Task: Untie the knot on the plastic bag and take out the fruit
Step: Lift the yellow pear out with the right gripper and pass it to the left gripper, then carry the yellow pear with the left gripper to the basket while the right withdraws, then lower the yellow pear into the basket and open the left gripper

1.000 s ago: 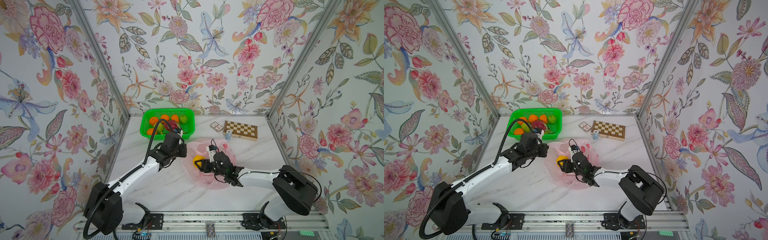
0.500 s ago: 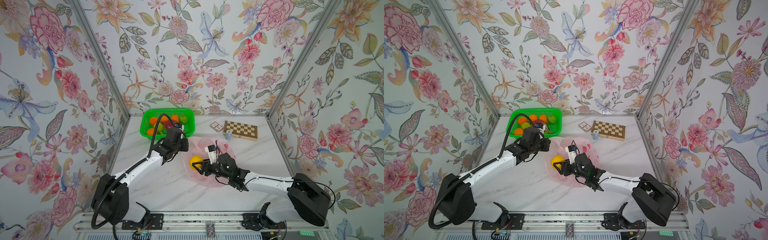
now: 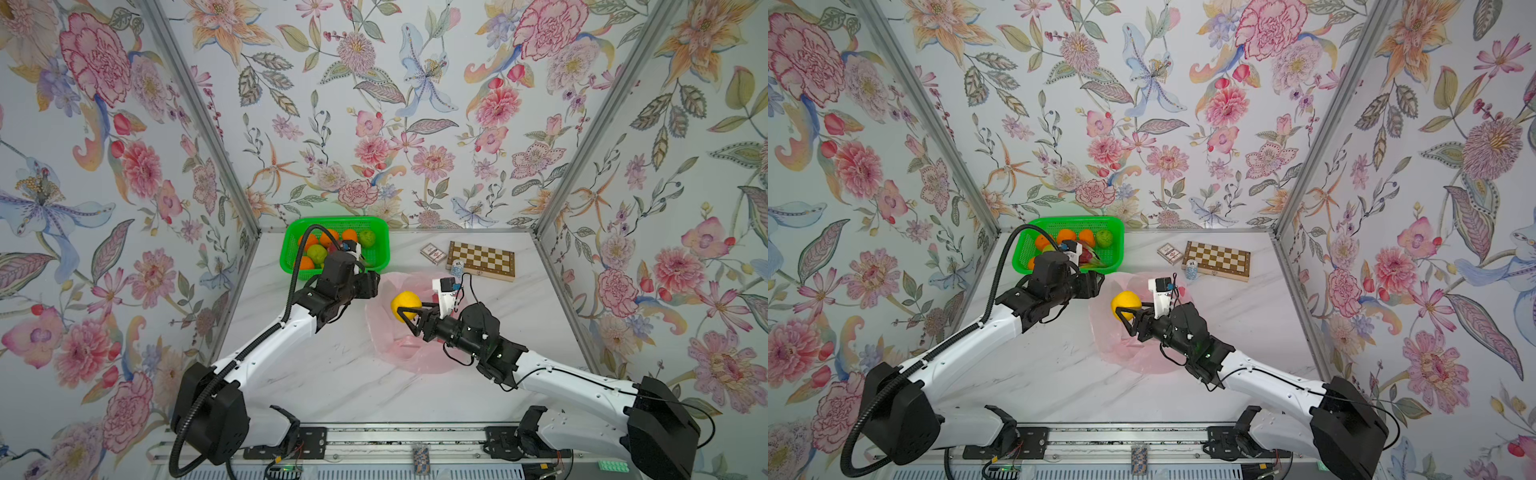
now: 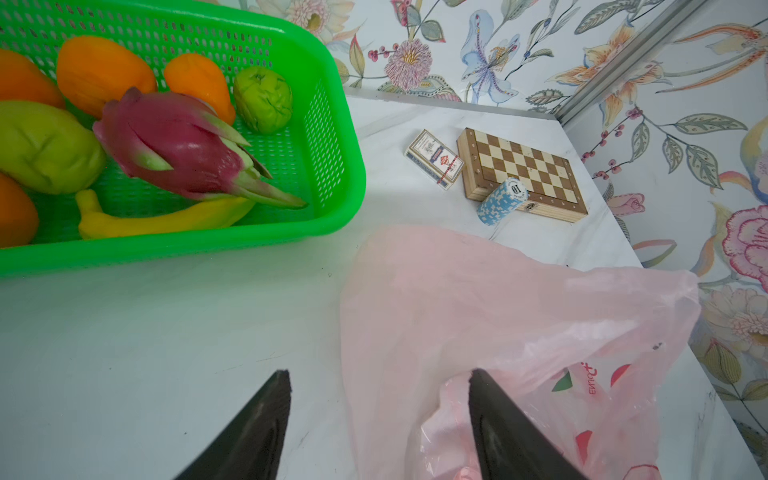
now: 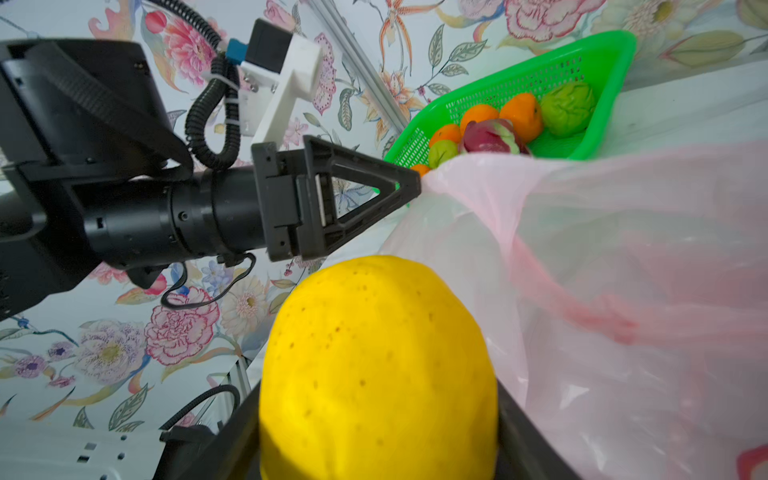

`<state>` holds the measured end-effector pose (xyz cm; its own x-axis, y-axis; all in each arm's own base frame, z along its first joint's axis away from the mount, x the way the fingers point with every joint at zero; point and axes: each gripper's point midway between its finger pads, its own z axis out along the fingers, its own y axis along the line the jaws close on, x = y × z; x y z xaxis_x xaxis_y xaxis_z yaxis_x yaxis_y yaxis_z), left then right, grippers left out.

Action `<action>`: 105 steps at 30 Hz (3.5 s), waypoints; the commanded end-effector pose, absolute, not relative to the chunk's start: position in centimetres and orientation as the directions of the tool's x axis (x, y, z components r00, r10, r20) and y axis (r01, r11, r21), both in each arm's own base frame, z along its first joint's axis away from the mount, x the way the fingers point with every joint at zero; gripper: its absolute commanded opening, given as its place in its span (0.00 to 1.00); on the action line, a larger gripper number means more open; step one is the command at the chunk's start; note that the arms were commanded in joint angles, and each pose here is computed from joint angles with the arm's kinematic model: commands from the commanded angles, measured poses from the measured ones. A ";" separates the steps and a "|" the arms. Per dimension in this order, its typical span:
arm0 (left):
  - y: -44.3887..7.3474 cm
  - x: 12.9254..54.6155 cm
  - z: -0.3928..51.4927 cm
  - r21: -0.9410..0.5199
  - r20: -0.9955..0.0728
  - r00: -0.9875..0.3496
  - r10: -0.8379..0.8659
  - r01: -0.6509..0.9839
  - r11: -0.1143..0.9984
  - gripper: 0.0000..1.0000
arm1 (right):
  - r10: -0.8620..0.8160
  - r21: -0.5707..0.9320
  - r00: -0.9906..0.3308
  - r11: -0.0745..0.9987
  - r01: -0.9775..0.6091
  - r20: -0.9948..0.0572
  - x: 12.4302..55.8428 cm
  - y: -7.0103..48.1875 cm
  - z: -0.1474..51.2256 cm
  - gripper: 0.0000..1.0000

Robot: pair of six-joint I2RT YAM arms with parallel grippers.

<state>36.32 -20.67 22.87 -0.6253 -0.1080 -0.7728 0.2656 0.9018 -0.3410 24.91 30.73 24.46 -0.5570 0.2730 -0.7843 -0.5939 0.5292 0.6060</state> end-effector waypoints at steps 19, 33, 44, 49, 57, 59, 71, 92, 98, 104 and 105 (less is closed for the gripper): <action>-29.0 25.9 31.0 0.284 -0.951 0.210 0.229 0.884 0.370 0.99 | 0.298 0.809 -0.757 0.312 -0.499 -0.581 27.0 31.2 30.5 0.41; -30.4 26.5 30.7 0.349 -0.930 0.270 0.251 0.864 0.362 0.70 | 0.269 0.818 -0.775 0.264 -0.511 -0.571 25.5 32.5 31.2 0.41; -29.2 29.2 32.2 0.269 -0.960 0.178 0.217 0.805 0.529 0.45 | 0.355 0.777 -0.692 0.324 -0.540 -0.629 26.1 30.8 32.3 0.86; -27.2 31.8 33.5 0.151 -0.988 0.081 0.134 0.723 0.674 0.34 | 0.452 0.728 -0.571 0.401 -0.556 -0.685 26.6 27.7 33.6 0.99; -21.7 39.6 34.0 -0.021 -0.989 -0.140 0.049 0.456 0.890 0.32 | 0.471 0.742 -0.575 0.452 -0.494 -0.669 27.1 26.3 31.7 0.99; -20.5 41.4 33.7 -0.074 -0.980 -0.196 0.008 0.409 0.910 0.32 | 0.469 0.745 -0.580 0.459 -0.484 -0.666 27.2 26.2 31.4 0.99; -17.6 52.4 26.5 -0.115 -0.826 -0.564 -0.004 0.162 0.980 0.29 | 0.423 0.751 -0.635 0.498 -0.433 -0.646 27.2 26.4 29.0 0.99; -21.1 61.0 11.9 -0.137 -0.658 -0.752 0.042 0.174 0.975 0.30 | 0.399 0.755 -0.687 0.560 -0.342 -0.608 28.4 27.1 27.4 0.99; -21.2 60.5 8.8 -0.156 -0.605 -0.795 0.035 0.161 0.975 0.41 | 0.392 0.748 -0.693 0.578 -0.327 -0.606 28.6 26.9 26.9 0.99; -21.6 60.5 10.7 -0.195 -0.630 -0.776 0.007 0.167 0.967 0.70 | 0.348 0.702 -0.726 0.665 -0.255 -0.593 29.3 26.0 25.1 0.99; -21.7 60.5 11.4 -0.201 -0.640 -0.768 0.002 0.170 0.965 0.73 | 0.336 0.689 -0.732 0.683 -0.244 -0.592 29.3 25.8 24.6 0.99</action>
